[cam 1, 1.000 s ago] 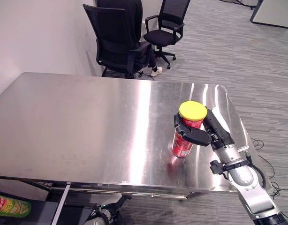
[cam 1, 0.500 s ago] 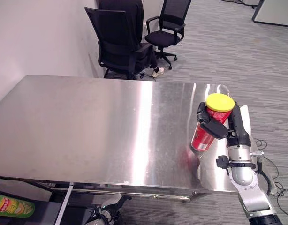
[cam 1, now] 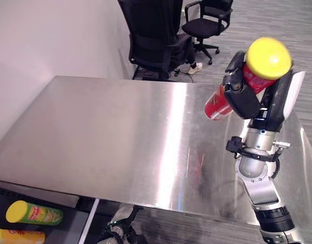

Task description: Put the goods on the table back onto the shelves and tidy them up.

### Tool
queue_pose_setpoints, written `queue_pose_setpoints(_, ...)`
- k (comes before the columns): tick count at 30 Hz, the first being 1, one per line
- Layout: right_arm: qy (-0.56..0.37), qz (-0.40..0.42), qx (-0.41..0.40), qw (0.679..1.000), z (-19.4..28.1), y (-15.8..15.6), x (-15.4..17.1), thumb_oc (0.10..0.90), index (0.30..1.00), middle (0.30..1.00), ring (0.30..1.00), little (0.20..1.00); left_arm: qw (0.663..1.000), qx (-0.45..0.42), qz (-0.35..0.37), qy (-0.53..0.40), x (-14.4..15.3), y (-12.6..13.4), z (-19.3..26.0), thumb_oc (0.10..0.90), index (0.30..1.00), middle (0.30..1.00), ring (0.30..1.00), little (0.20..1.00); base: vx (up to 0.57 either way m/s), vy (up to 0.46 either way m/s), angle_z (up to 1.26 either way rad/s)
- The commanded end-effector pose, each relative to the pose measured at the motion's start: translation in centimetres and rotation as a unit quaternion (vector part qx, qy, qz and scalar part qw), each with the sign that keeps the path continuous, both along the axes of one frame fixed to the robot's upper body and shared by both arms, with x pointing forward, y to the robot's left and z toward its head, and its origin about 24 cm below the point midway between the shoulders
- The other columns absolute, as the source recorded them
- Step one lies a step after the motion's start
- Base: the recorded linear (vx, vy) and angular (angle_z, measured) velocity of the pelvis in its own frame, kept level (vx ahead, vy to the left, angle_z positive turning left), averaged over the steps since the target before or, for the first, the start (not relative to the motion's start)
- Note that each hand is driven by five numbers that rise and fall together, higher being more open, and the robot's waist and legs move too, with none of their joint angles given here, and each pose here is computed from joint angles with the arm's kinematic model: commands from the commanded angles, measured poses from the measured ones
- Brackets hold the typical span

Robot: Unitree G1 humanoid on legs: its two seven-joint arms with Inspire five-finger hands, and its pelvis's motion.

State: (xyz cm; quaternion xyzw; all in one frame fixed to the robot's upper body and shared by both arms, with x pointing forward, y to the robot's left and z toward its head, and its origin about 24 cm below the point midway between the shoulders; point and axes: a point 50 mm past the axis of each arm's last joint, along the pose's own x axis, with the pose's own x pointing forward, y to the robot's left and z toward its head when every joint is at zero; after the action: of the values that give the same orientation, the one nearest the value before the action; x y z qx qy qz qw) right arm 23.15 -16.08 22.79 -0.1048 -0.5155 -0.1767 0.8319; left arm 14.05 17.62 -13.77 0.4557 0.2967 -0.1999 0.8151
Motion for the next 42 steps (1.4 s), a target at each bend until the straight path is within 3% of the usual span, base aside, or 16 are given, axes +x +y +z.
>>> queue_pose_setpoints(1,-0.166,0.057,0.011,0.984,4.4,-0.1,-2.5,0.4,0.3,0.3,0.3,0.3,0.997,0.0,0.05,-0.058,1.3,1.4,1.0,0.8,0.9,0.9,0.9,0.9,-0.06,-0.25,0.68)
queue_pose_setpoints(5,-0.136,0.099,0.007,0.986,3.4,-0.9,-3.4,0.4,0.3,0.3,0.3,0.3,0.998,0.002,0.044,-0.044,0.7,1.2,0.6,0.8,0.9,0.9,0.9,0.9,0.01,-0.259,0.81)
queue_pose_setpoints(7,-0.106,0.062,-0.007,0.992,2.3,-2.5,-4.0,0.4,0.3,0.3,0.3,0.3,0.999,0.006,0.037,-0.031,0.5,1.3,0.3,0.8,0.9,0.9,0.9,0.9,0.02,-0.284,1.35)
queue_pose_setpoints(13,-0.056,0.033,-0.019,0.998,0.6,-3.9,-4.5,0.4,0.3,0.3,0.3,0.3,0.996,0.0,0.09,-0.01,-0.9,2.0,-0.3,0.8,0.9,0.9,0.9,0.9,-0.03,-0.302,1.1)
queue_pose_setpoints(15,-0.06,0.024,-0.034,0.997,0.7,-4.1,-4.9,0.4,0.3,0.3,0.3,0.3,0.997,-0.01,0.075,0.0,-1.8,1.2,-0.6,0.8,0.9,0.9,0.9,0.9,-0.1,-0.359,0.31)
queue_pose_setpoints(19,-0.057,-0.015,-0.059,0.997,0.5,-4.6,-5.1,0.4,0.3,0.3,0.3,0.3,0.997,0.004,0.073,-0.022,-1.0,1.9,0.0,0.8,0.9,0.9,0.9,0.9,-0.25,-0.17,0.78)
queue_pose_setpoints(28,-0.067,-0.096,-0.095,0.989,0.9,-6.3,-6.0,0.4,0.3,0.3,0.3,0.3,0.999,0.022,0.0,-0.039,-0.1,1.4,0.5,0.8,0.9,0.9,0.9,0.9,-0.1,0.108,0.8)
queue_pose_setpoints(37,-0.066,-0.183,-0.081,0.978,0.6,-8.0,-6.8,0.4,0.3,0.3,0.3,0.3,0.99,-0.011,-0.101,-0.097,3.3,-2.8,2.1,0.8,0.9,0.9,0.9,0.9,-0.04,0.422,0.69)
queue_pose_setpoints(42,-0.055,-0.207,-0.066,0.975,0.0,-7.8,-6.7,0.4,0.3,0.3,0.3,0.3,0.979,0.004,-0.156,-0.129,4.9,-3.2,3.2,0.8,0.9,0.9,0.9,0.9,-0.08,0.413,0.43)
